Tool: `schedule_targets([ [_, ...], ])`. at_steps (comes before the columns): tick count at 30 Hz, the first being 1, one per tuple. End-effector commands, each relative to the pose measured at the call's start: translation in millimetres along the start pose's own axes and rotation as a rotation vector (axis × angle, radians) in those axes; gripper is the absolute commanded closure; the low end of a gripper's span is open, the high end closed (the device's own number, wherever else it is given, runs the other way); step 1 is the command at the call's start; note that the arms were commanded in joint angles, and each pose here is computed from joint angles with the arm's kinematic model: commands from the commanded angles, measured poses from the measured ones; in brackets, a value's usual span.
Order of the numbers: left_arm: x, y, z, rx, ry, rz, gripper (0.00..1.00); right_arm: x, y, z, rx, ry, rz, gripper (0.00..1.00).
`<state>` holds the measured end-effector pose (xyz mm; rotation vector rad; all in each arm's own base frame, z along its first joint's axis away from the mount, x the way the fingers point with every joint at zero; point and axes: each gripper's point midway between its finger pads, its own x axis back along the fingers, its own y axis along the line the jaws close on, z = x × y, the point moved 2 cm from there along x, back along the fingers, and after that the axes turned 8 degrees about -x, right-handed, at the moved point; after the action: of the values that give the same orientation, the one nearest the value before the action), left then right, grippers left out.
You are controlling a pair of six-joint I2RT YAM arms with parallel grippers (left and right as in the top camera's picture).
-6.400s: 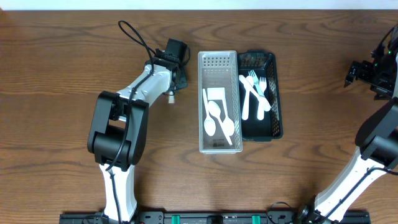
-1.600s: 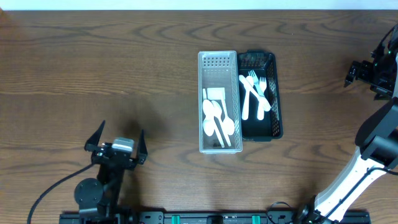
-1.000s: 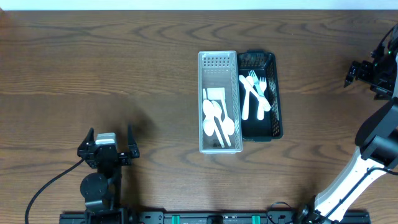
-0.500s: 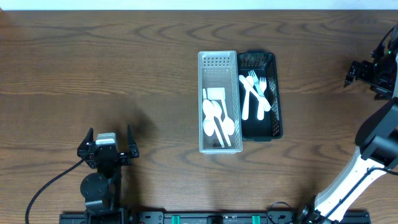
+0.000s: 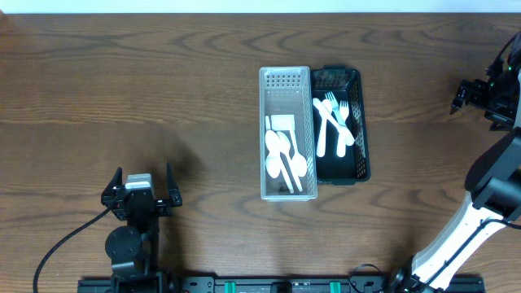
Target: Pack container
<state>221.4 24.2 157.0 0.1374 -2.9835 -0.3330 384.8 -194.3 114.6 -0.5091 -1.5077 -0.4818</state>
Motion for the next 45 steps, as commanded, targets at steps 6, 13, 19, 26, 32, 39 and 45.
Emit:
schedule_targets([
  [6,-2.6,-0.9,16.6,-0.009,0.04,-0.007,0.02,2.4,0.9,0.3,0.017,-0.006,0.0,0.01],
  [13,-2.6,-0.9,16.6,-0.009,0.04,-0.008,0.02,5.2,3.7,-43.2,0.01,-0.206,-0.004,0.01],
  [19,-2.6,-0.9,16.6,-0.009,0.04,-0.007,0.02,63.1,19.8,-56.2,0.03,-0.469,-0.056,0.01],
  [26,-2.6,-0.9,16.6,-0.009,0.04,-0.007,0.02,155.9,54.3,17.9,0.126,-0.793,-0.178,0.01],
  [32,-2.6,-0.9,16.6,-0.009,0.04,-0.007,0.02,203.5,73.8,123.0,0.256,-1.01,-0.314,0.01],
  [39,-2.6,-0.9,16.6,-0.009,0.04,-0.007,0.02,228.6,72.3,218.0,0.368,-1.283,-0.53,0.01],
  [45,-2.6,-0.9,16.6,-0.009,0.04,-0.007,0.02,207.7,64.9,248.6,0.384,-1.437,-0.639,0.01],
])
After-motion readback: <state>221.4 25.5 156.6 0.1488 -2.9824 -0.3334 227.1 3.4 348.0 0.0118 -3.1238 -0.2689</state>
